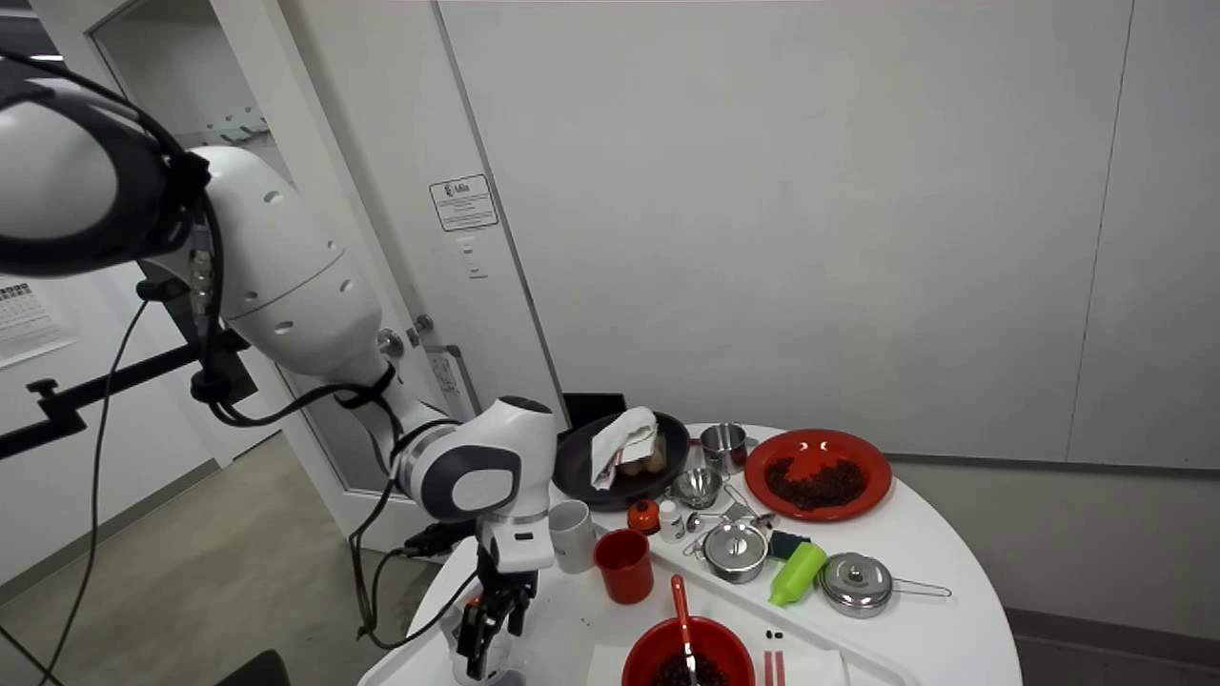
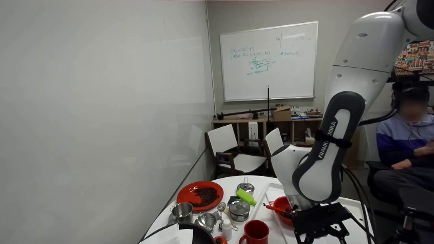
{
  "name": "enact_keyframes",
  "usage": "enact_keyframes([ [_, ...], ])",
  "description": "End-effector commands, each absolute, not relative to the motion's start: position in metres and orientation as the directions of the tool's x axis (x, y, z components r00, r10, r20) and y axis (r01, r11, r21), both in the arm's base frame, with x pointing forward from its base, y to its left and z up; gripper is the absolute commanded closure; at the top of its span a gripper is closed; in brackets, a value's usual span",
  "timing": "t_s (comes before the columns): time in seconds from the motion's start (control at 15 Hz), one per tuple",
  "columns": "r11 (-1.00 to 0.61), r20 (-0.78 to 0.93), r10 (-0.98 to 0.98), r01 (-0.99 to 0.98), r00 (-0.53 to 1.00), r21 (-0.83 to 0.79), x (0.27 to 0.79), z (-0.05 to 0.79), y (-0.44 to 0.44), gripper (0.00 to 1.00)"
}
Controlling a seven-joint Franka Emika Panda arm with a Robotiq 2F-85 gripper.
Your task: Pour the contents of the cup into the bowl
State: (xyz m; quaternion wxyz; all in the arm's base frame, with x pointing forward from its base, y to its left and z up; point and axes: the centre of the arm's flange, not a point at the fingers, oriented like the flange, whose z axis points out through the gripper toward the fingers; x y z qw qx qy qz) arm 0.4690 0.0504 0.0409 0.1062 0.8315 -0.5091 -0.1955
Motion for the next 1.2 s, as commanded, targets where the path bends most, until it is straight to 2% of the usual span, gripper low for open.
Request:
enact_keyframes([
  [0.0,-0.449,-0.234,-0.892,-0.822,0.387,0.351,0.46,0.036,0.04,0.0],
  [0.47,-0.447,-0.235,-0.891,-0.837,0.388,0.314,0.462,0.032,0.038,0.0],
  [1.13,-0.355,-0.229,-0.927,-0.889,0.296,0.291,0.446,0.025,0.021,0.01],
])
